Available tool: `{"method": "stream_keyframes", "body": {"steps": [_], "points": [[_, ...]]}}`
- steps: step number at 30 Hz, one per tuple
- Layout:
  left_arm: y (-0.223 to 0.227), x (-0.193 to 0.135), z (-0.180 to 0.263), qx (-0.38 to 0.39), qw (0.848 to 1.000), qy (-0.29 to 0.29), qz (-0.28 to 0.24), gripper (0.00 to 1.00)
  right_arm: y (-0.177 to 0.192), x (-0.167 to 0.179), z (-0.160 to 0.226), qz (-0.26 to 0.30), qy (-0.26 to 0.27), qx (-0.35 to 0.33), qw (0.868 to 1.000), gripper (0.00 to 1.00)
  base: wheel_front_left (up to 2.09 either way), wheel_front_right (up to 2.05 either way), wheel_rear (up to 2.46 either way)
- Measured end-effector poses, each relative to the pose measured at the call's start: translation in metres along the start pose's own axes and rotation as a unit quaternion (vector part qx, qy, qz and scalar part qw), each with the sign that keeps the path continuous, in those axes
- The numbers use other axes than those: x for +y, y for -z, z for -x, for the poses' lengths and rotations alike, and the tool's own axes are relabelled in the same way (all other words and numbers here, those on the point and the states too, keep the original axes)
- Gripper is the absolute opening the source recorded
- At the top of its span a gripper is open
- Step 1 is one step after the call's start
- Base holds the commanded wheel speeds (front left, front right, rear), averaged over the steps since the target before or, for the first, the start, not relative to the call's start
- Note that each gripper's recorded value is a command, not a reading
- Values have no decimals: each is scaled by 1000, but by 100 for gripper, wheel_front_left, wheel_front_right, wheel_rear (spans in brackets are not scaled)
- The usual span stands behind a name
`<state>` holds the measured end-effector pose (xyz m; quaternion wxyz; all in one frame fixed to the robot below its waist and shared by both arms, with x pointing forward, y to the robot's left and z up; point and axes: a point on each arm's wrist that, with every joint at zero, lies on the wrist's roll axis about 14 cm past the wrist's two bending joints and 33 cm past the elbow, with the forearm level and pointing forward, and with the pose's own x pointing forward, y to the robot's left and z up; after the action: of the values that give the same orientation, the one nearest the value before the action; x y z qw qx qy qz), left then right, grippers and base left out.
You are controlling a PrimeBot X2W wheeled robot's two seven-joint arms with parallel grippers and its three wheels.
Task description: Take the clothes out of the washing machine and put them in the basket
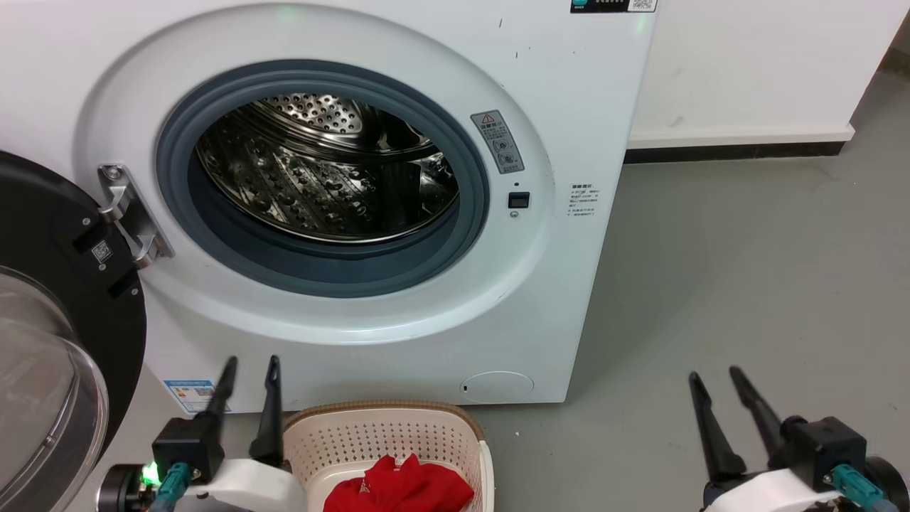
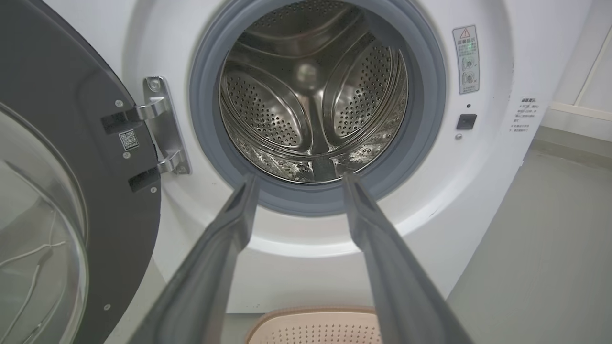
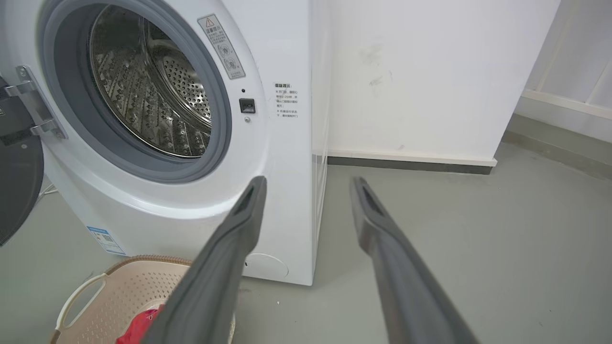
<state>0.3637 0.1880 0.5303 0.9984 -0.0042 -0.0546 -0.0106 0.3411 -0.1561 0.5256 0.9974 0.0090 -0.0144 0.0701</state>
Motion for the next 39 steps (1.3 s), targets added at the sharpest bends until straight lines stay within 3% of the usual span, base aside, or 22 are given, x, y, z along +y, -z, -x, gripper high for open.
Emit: {"method": "stream_keyframes", "body": {"steps": [10, 19, 39], "points": [[23, 8, 5, 45, 996, -23, 78, 0, 15, -3, 3, -83, 7, 18, 996, 0, 0, 0, 0], [28, 8, 4, 56, 984, -33, 167, 0, 16, -7, -2, -171, 15, 16, 985, 0, 0, 0, 0], [34, 12, 0, 68, 940, -54, 331, 0, 19, -19, -12, -335, 33, 8, 942, 0, 0, 0, 0]]}}
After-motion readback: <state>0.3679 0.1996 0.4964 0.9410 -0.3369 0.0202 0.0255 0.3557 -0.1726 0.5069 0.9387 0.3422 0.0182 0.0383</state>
